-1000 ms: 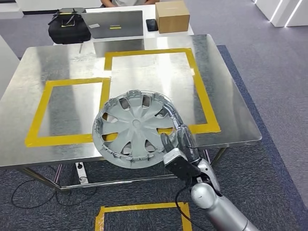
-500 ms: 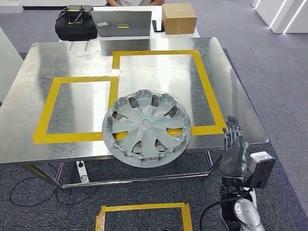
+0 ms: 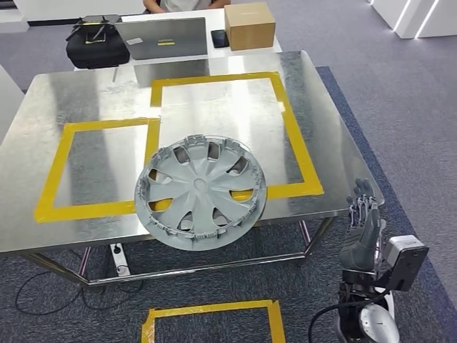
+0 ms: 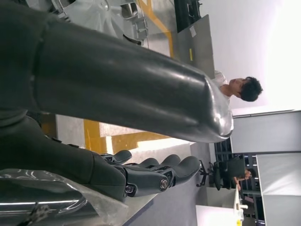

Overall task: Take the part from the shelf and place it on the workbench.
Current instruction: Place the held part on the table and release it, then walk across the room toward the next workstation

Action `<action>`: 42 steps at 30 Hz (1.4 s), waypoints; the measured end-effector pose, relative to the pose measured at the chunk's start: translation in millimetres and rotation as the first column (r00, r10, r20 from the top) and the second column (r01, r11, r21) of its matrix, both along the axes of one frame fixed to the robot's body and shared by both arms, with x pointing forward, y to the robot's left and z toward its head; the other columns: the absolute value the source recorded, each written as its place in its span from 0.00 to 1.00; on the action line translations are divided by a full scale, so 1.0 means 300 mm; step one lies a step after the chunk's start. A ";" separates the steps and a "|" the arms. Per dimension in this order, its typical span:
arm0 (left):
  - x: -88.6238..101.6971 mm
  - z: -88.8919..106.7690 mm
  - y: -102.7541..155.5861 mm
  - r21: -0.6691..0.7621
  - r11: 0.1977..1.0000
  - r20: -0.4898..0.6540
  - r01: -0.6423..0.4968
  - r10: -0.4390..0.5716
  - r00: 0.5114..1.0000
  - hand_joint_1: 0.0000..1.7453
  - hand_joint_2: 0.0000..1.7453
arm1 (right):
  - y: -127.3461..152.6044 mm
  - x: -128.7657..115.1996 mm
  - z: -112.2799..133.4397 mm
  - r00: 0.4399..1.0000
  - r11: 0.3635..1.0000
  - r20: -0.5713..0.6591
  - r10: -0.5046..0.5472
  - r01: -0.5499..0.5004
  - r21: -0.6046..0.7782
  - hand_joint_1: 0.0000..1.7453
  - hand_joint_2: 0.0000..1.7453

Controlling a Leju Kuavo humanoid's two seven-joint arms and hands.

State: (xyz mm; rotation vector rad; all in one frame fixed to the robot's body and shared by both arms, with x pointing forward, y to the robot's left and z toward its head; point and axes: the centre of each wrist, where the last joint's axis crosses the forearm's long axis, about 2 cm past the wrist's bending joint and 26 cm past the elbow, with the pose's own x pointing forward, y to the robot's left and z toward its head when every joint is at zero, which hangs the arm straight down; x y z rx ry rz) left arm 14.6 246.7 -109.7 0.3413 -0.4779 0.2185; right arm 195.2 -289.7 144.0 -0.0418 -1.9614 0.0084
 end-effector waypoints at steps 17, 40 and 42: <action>0.005 0.001 -0.008 -0.003 1.000 -0.015 -0.015 0.015 1.000 0.00 0.00 | -0.001 -0.006 -0.003 0.999 0.998 0.003 -0.043 0.043 -0.044 0.00 0.00; 0.013 0.002 -0.008 0.009 1.000 -0.012 -0.011 0.011 1.000 0.00 1.00 | 0.001 -0.012 -0.006 0.998 0.997 -0.001 -0.058 0.058 -0.055 0.00 0.00; 0.014 0.002 -0.008 0.012 1.000 -0.012 -0.011 0.011 1.000 0.00 1.00 | 0.002 -0.012 -0.006 0.998 0.997 -0.002 -0.059 0.059 -0.058 0.00 0.00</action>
